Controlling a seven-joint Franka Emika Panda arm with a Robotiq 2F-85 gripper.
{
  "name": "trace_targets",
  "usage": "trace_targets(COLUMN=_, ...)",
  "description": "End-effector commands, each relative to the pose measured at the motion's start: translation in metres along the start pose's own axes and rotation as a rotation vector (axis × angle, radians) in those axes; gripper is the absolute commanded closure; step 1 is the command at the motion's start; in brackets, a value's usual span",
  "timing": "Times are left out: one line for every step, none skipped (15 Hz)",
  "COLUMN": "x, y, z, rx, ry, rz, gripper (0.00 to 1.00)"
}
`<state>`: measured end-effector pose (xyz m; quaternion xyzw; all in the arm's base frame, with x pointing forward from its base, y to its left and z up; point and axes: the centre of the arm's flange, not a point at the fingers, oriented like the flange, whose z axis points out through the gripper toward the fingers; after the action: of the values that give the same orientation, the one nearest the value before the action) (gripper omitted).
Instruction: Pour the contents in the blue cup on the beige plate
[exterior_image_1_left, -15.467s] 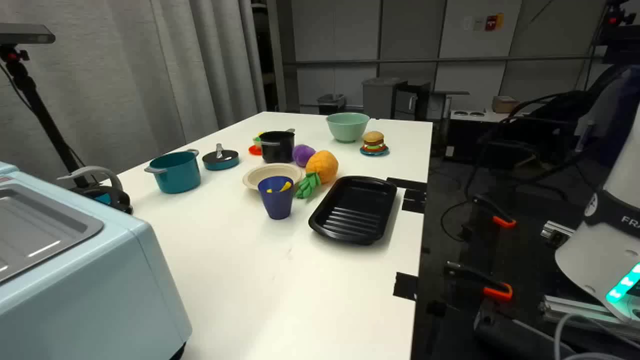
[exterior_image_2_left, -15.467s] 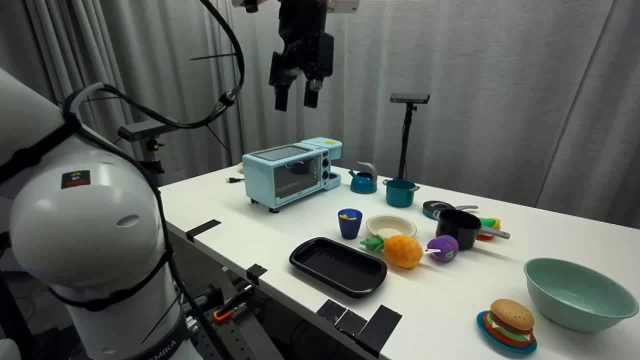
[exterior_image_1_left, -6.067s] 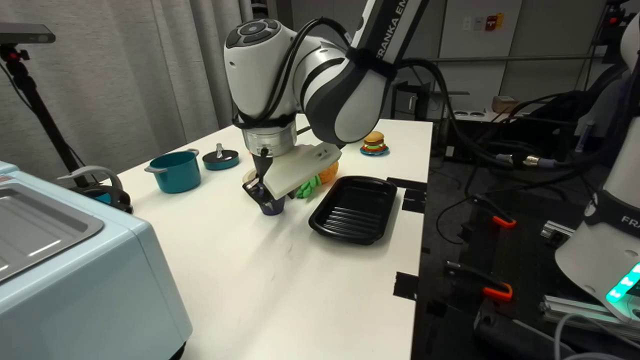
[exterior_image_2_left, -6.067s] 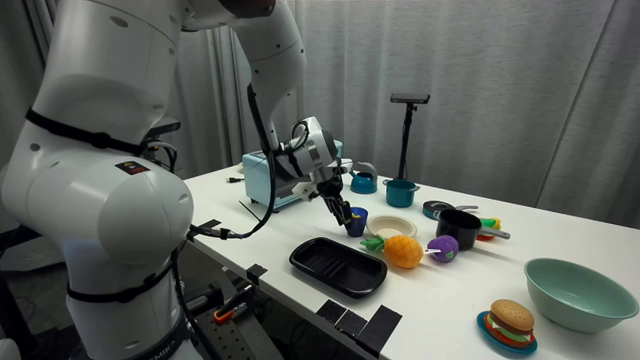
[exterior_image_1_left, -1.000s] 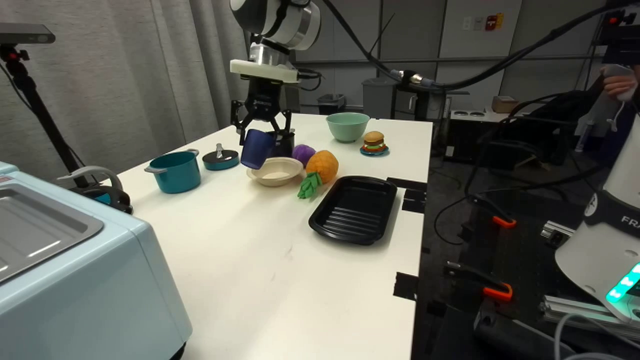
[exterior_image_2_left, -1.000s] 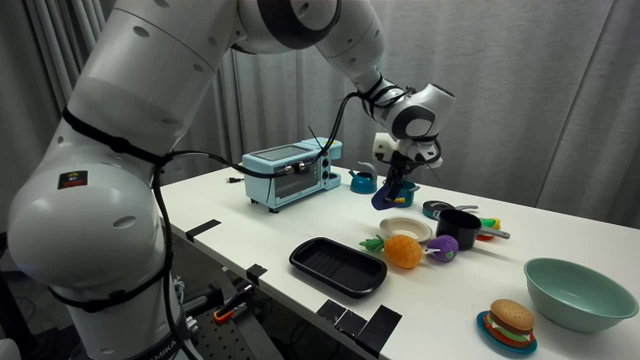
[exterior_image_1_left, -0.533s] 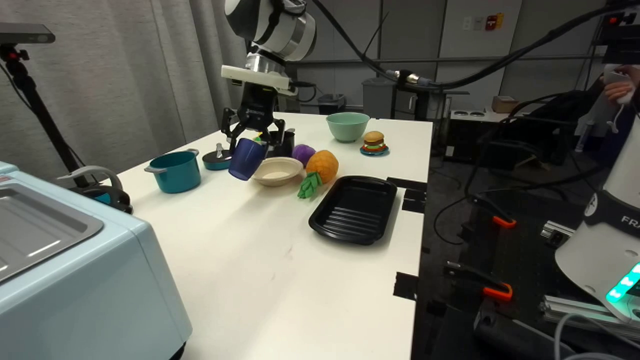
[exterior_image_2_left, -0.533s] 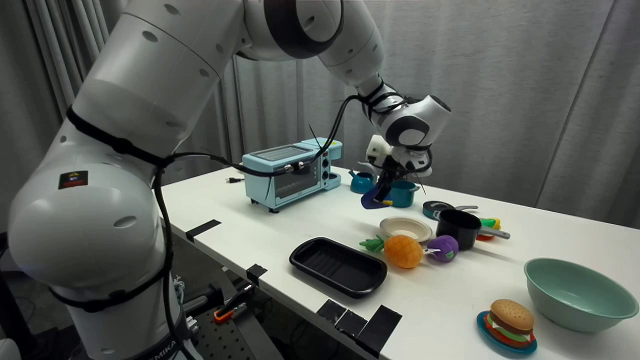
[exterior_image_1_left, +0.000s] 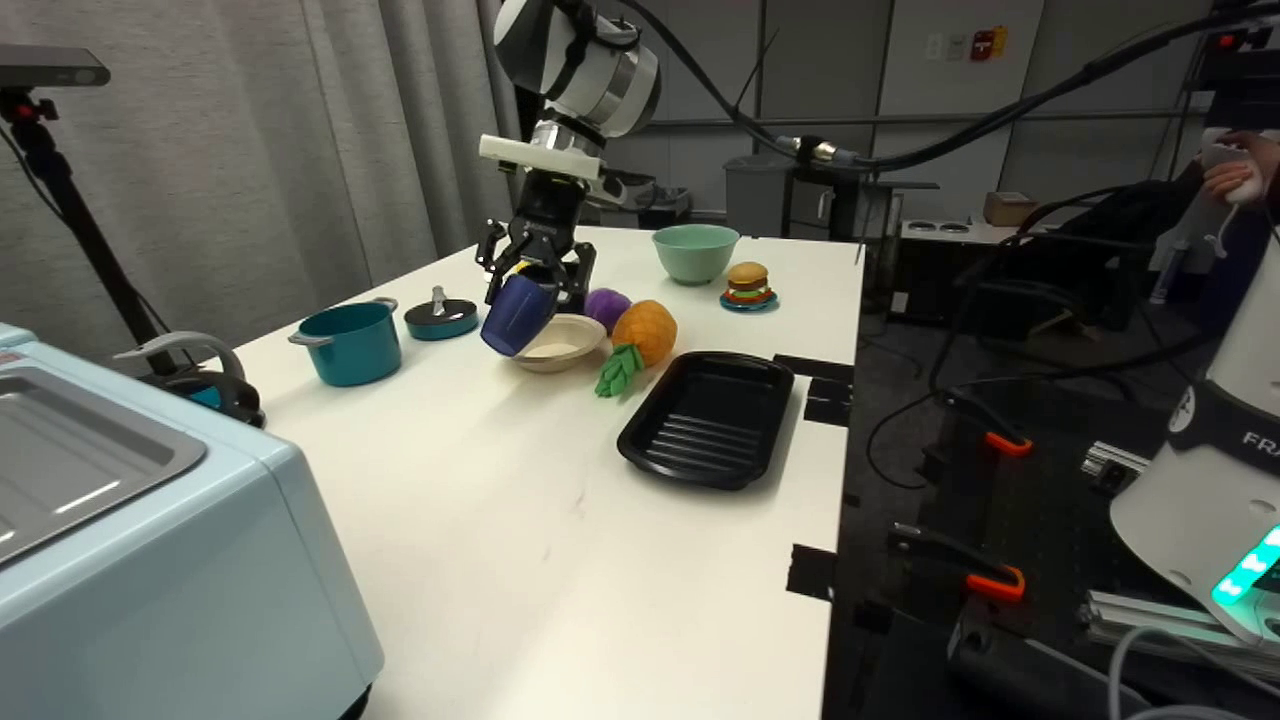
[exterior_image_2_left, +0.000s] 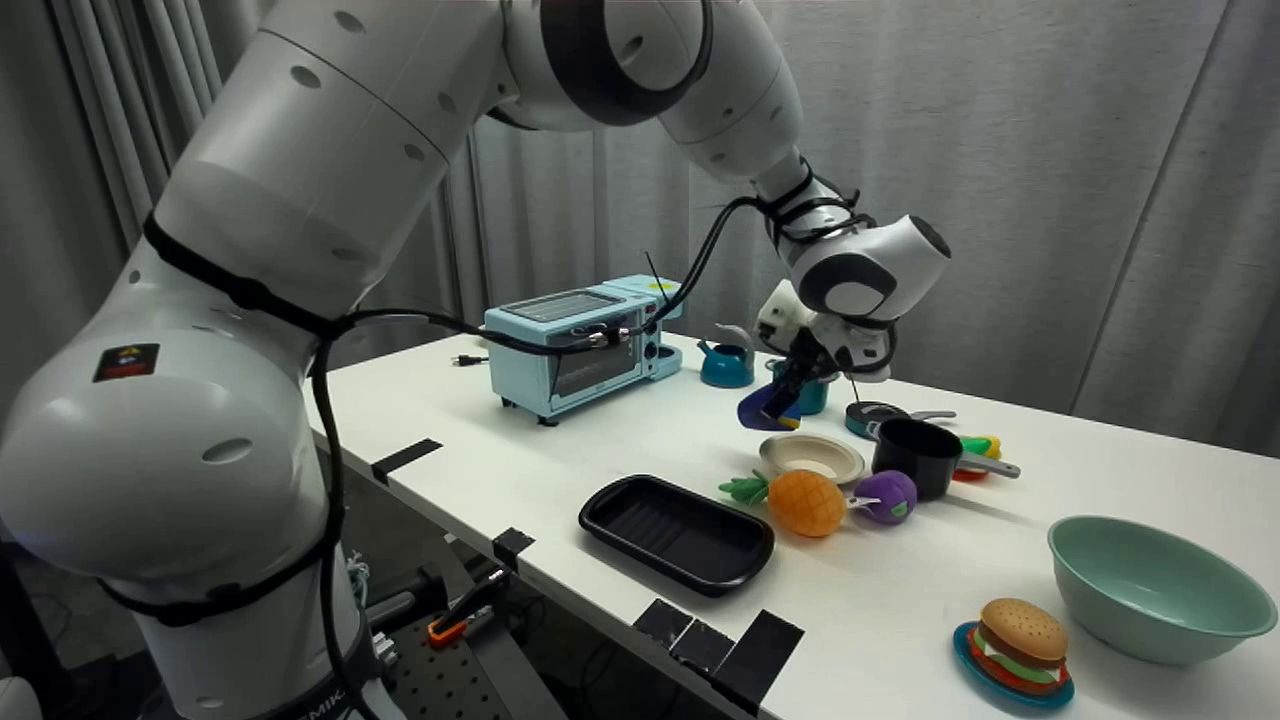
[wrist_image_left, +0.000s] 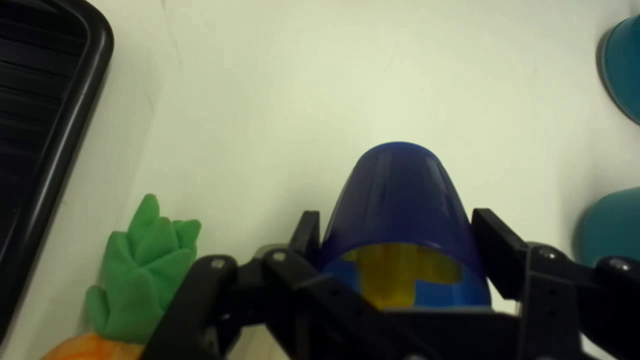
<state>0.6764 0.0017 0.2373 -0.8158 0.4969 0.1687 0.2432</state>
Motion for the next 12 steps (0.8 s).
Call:
trace_targets(x=0.023, y=0.001, z=-0.021, rx=0.042, ry=-0.066, rz=0.048, gripper=0.48)
trace_targets(x=0.030, y=0.003, z=-0.027, rx=0.053, ry=-0.081, rz=0.064, gripper=0.48)
trace_targets(x=0.034, y=0.006, z=-0.027, rx=0.064, ry=-0.104, rz=0.084, gripper=0.48)
trace_targets(x=0.038, y=0.008, z=-0.029, rx=0.077, ry=-0.122, rz=0.104, gripper=0.48)
trace_targets(x=0.042, y=0.011, z=-0.031, rx=0.086, ry=-0.134, rz=0.119, gripper=0.48)
trace_targets(x=0.047, y=0.013, z=-0.032, rx=0.097, ry=-0.152, rz=0.136, gripper=0.48)
trace_targets(x=0.053, y=0.014, z=-0.035, rx=0.104, ry=-0.160, rz=0.148, gripper=0.48)
trace_targets(x=0.058, y=0.016, z=-0.035, rx=0.111, ry=-0.176, rz=0.161, gripper=0.48)
trace_targets(x=0.062, y=0.017, z=-0.034, rx=0.116, ry=-0.190, rz=0.174, gripper=0.48)
trace_targets(x=0.065, y=0.018, z=-0.031, rx=0.122, ry=-0.207, rz=0.186, gripper=0.48)
trace_targets(x=0.068, y=0.018, z=-0.029, rx=0.124, ry=-0.220, rz=0.195, gripper=0.48)
trace_targets(x=0.071, y=0.018, z=-0.026, rx=0.130, ry=-0.240, rz=0.204, gripper=0.48)
